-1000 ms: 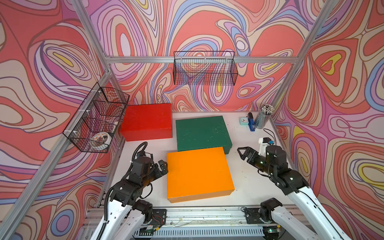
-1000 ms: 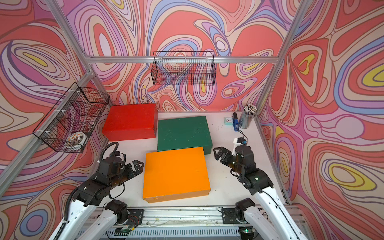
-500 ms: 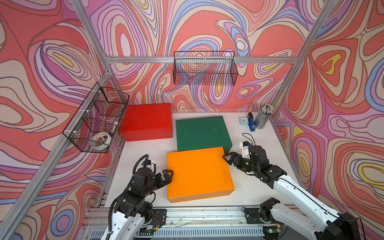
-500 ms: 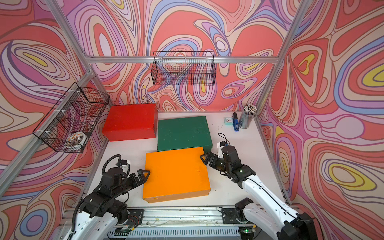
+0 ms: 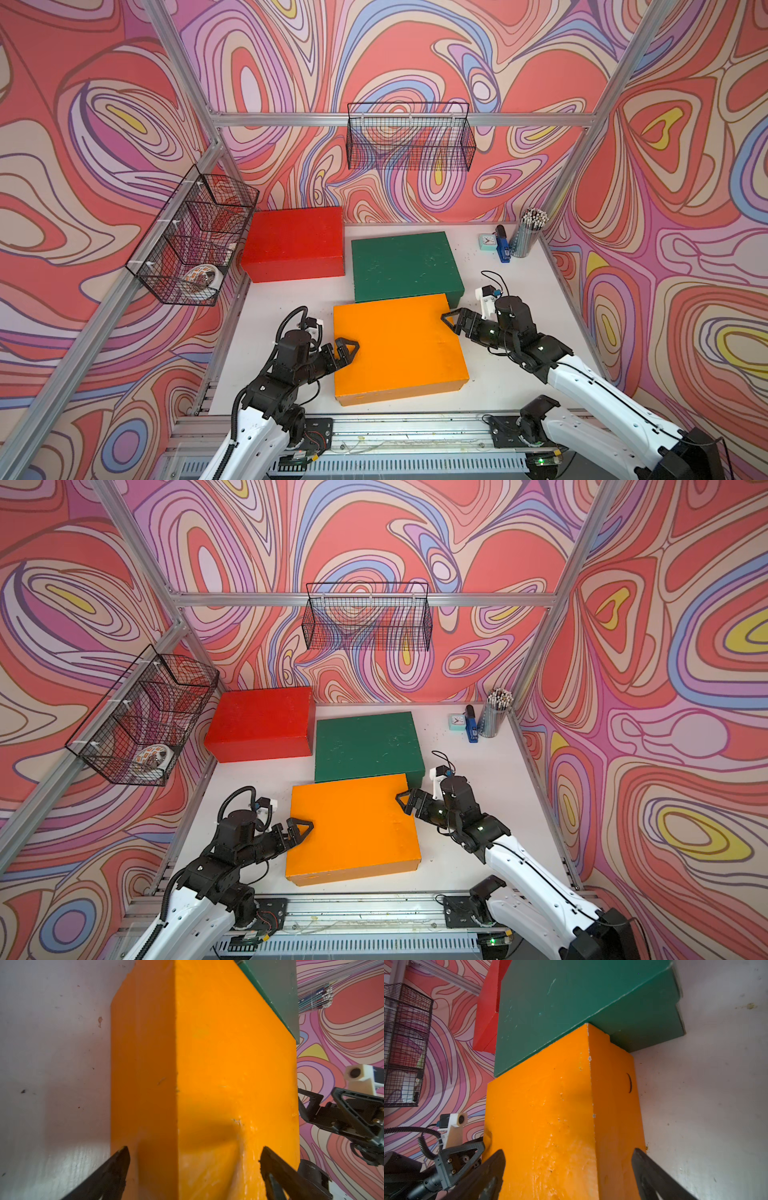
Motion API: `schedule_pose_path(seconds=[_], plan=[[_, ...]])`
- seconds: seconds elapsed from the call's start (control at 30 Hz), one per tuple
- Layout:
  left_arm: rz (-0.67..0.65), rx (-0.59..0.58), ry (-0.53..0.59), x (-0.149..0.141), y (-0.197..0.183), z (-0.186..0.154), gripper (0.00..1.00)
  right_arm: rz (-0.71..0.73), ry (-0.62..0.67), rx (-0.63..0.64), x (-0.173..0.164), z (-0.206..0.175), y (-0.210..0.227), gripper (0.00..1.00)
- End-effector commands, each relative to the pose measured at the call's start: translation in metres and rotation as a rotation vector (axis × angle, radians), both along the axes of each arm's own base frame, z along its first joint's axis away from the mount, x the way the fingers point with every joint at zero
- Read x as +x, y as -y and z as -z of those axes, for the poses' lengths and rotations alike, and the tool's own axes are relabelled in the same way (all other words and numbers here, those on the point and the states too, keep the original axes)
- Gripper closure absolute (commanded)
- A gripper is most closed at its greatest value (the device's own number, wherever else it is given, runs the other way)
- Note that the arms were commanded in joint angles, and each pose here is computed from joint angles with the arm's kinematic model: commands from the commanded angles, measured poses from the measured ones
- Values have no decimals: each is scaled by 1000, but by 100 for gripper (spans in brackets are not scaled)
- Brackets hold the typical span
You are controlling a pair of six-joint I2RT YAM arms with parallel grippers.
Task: Stack the shoeboxes
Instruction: Pick up the shoebox from the center of the board.
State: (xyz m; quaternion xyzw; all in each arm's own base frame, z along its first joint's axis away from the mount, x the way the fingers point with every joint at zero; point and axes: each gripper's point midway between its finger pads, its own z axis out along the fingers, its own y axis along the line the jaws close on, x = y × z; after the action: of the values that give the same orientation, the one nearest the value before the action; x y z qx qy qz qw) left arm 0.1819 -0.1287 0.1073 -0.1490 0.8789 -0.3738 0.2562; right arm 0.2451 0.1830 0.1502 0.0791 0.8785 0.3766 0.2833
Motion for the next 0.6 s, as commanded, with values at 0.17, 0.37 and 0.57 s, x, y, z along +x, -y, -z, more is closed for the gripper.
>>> schedule_pose_path(seconds=[0.17,0.37,0.57], plan=[[6,-16,-21,4,4,4,2,-6,-56,-89,3,26,-19,4],[12,-46,-54,7,10,17,2,-26,-80,-95,5,45,-42,6],[30,-74,-58,8,16,13,4,-26,-63,-95,3,39,-50,7]])
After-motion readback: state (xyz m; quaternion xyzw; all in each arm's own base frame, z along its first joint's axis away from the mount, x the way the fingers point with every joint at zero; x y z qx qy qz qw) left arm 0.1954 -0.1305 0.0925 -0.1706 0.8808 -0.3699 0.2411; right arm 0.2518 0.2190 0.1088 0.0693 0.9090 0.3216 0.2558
